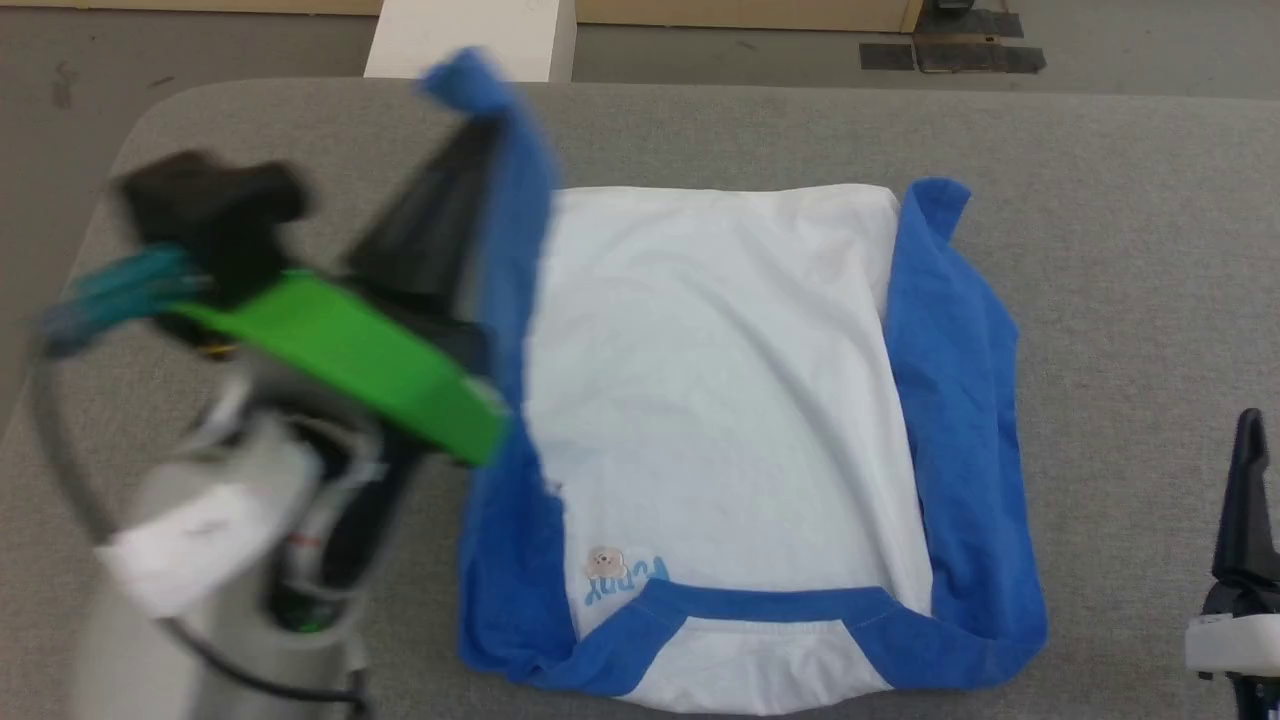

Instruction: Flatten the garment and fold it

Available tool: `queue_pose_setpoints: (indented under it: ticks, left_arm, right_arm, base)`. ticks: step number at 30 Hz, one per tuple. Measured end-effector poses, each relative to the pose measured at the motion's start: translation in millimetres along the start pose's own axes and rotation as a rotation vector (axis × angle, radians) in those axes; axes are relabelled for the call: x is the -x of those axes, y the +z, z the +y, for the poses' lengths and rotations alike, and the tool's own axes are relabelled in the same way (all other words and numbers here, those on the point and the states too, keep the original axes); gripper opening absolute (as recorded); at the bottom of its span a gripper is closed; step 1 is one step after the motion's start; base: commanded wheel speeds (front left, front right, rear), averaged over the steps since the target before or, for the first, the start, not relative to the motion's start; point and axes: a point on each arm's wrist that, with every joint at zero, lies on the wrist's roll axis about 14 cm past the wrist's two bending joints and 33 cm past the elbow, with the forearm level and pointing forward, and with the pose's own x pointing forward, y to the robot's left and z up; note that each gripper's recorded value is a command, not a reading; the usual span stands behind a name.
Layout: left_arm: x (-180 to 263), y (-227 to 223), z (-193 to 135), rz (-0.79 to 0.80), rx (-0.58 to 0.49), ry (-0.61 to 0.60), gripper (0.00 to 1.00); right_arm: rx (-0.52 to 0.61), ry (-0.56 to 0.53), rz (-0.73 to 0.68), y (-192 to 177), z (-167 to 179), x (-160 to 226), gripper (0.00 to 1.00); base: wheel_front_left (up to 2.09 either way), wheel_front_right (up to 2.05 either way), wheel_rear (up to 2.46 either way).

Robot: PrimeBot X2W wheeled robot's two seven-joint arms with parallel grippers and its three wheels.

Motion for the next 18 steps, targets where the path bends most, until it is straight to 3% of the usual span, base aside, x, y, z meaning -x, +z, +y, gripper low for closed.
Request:
queue_pose_setpoints:
  ticks: [3, 9, 18]
  left_arm:
    - [-20.3, -10.0, -41.8, 0.008, -0.001, -0.1, 0.0]
    - [-40.1, -67.5, -94.8, 0.11, 0.02, -0.205, 0.0]
    - [-22.4, -176.6, -150.0, 0.349, 0.062, -0.335, 0.0]
  right_arm:
    - [0.012, -0.027, -0.008, 3.0, -9.5, 0.1, 1.0]
    - [0.03, -0.07, -0.032, 10.8, -23.7, -3.0, 1.0]
    - [0.041, -0.107, 0.003, 0.2, -35.7, -0.9, 1.0]
  base:
    - [0.0, 0.0, 0.0]
    - [0.0, 0.0, 0.0]
    - [0.0, 0.0, 0.0]
